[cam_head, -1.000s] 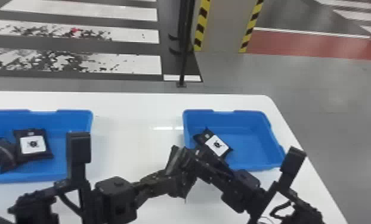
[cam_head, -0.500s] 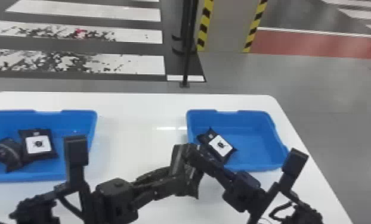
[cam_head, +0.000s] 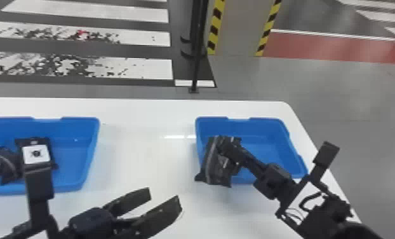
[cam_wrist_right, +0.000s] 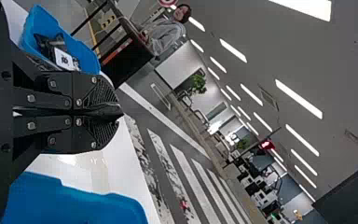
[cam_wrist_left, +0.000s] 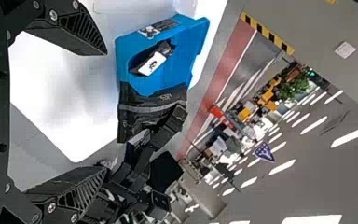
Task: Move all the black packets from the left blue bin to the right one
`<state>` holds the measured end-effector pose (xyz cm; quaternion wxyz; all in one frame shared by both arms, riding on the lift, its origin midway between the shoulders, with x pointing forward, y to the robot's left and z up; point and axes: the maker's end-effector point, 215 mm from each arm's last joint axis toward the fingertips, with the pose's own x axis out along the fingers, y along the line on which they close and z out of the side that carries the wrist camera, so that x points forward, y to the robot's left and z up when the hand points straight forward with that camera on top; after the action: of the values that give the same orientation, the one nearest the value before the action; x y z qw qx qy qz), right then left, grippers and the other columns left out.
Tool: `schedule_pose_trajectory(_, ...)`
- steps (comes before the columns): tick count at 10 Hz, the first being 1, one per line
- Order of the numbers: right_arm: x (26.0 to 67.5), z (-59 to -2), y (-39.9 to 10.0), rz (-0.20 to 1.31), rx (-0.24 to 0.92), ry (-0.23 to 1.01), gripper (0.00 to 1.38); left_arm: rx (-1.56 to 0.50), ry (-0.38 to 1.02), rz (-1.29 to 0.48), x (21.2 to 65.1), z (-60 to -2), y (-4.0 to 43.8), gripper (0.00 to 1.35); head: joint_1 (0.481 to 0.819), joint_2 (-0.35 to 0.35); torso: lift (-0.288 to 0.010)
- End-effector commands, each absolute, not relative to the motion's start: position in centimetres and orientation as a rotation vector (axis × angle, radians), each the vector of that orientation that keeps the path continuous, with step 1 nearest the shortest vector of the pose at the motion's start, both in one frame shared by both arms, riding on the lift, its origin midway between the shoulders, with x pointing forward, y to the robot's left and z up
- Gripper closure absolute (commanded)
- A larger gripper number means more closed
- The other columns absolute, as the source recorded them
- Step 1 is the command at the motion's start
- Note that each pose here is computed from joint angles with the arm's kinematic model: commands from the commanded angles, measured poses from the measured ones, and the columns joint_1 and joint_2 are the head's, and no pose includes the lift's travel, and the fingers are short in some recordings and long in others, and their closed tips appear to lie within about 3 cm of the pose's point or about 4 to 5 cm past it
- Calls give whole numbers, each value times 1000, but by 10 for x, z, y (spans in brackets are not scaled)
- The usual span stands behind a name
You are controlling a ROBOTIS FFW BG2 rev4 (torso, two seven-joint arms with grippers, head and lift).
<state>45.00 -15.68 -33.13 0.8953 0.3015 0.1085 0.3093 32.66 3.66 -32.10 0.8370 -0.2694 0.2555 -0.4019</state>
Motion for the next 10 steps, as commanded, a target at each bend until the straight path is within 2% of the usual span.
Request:
schedule_pose_trajectory(1,479,-344,-190,582,607,222,1274,-570,488,-796,328,-308,57,136,695,-173,-140)
schedule_pose_trajectory(4,524,-375,-257,438,550,248,1271,-567,459,-730,333,-304,82,136,695,-208,-140)
schedule_pose_trajectory(5,533,-381,-267,411,541,260,1190,-566,457,-712,334,-306,89,136,695,-216,-140)
schedule_pose_trajectory(6,537,-389,-273,391,520,273,1050,-561,443,-694,337,-304,96,136,695,-226,-140)
schedule_pose_trajectory(8,534,-393,-283,355,441,253,173,-539,416,-660,345,-300,112,136,695,-224,-140)
schedule_pose_trajectory(9,526,-396,-285,335,413,242,59,-522,409,-640,348,-300,121,136,695,-222,-140)
schedule_pose_trajectory(10,512,-392,-284,319,365,212,124,-489,409,-601,352,-304,137,136,695,-217,-140)
